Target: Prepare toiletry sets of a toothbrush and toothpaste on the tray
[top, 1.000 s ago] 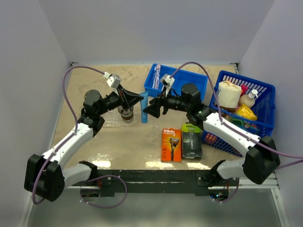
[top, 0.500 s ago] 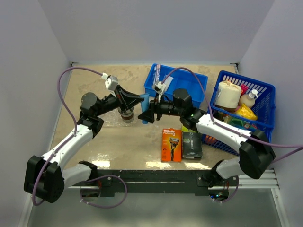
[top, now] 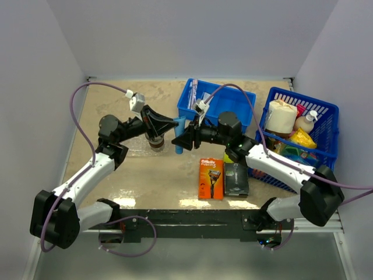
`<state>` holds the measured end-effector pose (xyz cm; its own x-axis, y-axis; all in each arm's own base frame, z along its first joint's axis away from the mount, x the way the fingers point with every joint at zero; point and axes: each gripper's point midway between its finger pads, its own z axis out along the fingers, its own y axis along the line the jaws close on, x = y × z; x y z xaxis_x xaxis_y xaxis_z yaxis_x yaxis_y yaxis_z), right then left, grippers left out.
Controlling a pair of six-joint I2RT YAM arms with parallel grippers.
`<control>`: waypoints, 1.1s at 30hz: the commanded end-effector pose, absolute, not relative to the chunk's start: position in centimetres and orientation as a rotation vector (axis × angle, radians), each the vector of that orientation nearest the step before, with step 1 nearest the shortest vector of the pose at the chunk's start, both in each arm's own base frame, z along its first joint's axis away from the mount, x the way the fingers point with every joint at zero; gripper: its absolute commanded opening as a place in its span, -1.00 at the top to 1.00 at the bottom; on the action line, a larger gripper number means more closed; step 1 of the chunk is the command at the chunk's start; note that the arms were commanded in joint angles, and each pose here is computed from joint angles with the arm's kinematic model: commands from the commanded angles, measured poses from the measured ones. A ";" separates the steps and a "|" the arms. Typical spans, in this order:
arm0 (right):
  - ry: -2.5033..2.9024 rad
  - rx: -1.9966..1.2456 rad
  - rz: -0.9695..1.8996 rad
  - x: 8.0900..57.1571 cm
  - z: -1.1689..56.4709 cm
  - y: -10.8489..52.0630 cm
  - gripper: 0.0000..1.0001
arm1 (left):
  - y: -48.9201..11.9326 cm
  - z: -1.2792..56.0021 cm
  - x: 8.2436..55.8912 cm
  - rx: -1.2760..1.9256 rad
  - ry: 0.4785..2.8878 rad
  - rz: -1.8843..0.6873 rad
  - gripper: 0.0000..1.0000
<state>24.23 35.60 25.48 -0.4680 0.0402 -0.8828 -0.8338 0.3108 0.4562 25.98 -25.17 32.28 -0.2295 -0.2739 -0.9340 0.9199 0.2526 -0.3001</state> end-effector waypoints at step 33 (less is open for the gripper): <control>1.620 -0.406 0.726 27.0 31.5 24.7 -0.60 | -12.3 34.6 32.3 0.324 1.395 -0.474 1.00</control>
<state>25.79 27.69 31.96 -0.2414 0.1625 -0.9567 -0.7282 0.6213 0.2892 30.69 -16.55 32.22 -0.0359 -0.2119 -0.9766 0.6928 0.6991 -0.1771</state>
